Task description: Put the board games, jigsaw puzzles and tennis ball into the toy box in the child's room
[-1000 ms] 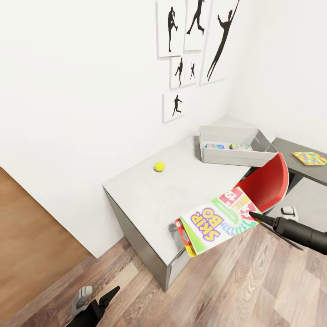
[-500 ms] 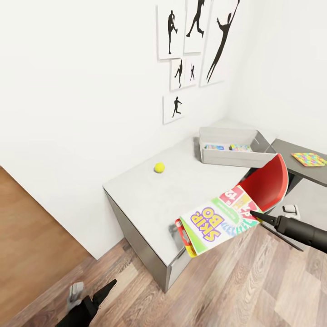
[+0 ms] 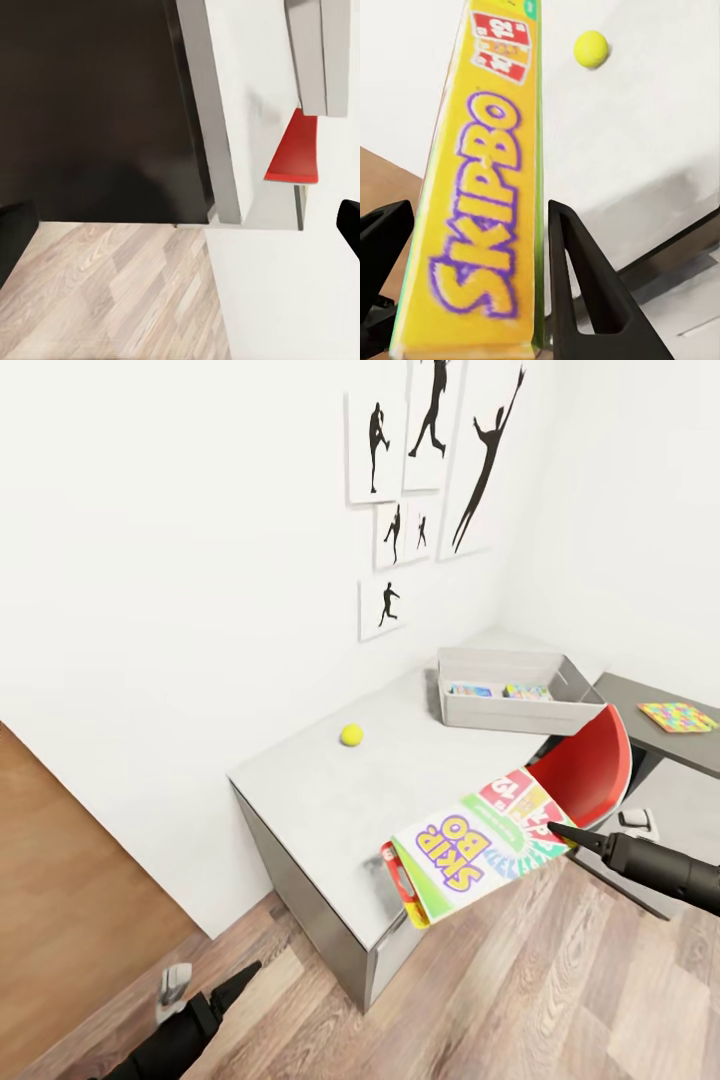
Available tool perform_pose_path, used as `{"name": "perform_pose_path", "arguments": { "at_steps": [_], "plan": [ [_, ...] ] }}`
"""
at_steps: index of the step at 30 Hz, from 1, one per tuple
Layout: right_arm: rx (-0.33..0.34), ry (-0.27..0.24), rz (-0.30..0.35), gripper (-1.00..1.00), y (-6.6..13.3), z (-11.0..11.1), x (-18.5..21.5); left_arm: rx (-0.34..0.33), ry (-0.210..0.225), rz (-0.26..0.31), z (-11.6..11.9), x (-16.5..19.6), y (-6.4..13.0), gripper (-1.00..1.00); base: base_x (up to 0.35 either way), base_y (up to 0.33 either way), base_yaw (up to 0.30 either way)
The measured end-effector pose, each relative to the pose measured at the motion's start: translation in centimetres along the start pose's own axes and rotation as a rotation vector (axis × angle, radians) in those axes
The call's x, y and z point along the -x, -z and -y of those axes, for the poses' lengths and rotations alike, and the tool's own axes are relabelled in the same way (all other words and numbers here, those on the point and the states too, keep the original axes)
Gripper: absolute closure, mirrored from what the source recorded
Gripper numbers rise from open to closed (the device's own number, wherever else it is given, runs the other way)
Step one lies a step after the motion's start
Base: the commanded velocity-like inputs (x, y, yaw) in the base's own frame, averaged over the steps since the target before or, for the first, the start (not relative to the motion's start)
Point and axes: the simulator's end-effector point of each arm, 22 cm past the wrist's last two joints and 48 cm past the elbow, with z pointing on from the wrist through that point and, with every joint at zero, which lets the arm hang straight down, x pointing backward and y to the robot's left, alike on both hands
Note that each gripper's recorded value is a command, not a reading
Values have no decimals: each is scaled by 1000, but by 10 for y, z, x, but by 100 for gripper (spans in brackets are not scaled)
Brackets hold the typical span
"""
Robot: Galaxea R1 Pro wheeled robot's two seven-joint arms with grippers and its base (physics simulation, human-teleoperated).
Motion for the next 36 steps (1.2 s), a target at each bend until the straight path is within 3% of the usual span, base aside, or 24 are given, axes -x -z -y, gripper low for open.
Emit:
{"name": "perform_pose_path", "arguments": {
  "at_steps": [18,36],
  "plan": [
    [16,14,-5,100,-2,-15,3,2,-5,-19,4,-12,-1,-100,0,0,0],
    [26,34,7,100,9,-44,21,-20,-19,-11,33,-9,14,-100,0,0,0]
  ]
}}
